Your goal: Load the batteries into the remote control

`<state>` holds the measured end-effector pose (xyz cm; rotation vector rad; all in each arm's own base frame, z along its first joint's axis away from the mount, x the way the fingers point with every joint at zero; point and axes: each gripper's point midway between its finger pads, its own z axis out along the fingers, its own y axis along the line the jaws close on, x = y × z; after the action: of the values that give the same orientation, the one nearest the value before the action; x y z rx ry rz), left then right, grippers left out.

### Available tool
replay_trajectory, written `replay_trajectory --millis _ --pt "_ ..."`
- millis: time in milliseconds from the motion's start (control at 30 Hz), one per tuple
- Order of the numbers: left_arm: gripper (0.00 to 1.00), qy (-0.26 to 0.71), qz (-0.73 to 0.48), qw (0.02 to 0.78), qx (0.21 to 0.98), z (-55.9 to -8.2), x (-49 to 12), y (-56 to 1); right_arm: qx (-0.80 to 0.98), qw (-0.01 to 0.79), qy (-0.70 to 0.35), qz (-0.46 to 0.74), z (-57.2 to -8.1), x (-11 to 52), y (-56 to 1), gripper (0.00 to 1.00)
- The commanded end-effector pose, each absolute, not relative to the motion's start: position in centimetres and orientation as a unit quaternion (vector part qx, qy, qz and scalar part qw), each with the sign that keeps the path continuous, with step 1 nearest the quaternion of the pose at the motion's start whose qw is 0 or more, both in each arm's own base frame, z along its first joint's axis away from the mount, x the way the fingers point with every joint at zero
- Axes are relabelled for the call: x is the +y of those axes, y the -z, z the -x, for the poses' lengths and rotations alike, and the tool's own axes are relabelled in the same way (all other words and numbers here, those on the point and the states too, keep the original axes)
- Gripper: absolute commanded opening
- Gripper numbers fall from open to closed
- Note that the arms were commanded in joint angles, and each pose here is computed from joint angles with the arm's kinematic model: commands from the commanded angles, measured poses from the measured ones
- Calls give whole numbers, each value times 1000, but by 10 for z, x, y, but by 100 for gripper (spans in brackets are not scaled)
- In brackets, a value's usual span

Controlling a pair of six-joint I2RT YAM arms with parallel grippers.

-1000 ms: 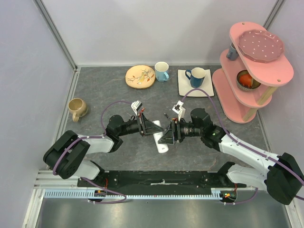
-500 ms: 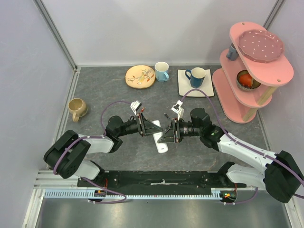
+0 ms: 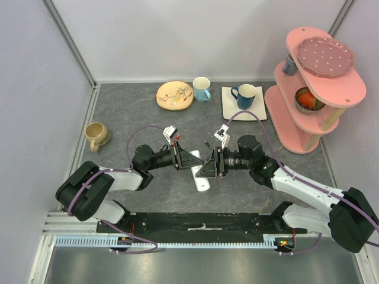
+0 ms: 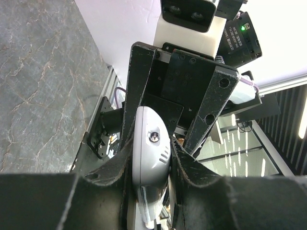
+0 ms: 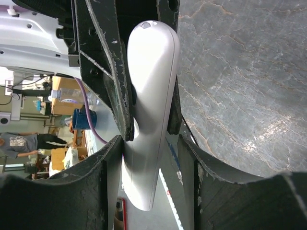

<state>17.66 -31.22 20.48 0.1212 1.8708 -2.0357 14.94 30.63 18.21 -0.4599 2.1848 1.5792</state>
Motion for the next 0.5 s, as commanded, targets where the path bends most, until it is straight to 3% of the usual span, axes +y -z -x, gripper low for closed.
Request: replay_trajectory --millis 0,100,300,467 --pt "2 747 -70 184 635 -166 -313 -225 765 226 -583 151 -159 310 -190 55" --pt "2 747 -70 183 636 -166 -313 -224 758 224 -595 148 -159 313 -193 49" --pt "2 750 -71 187 631 -166 -313 -225 741 218 -617 151 -158 318 -199 26" --pt "4 752 -67 189 628 -169 -314 -225 744 212 -612 163 -154 316 -196 1"
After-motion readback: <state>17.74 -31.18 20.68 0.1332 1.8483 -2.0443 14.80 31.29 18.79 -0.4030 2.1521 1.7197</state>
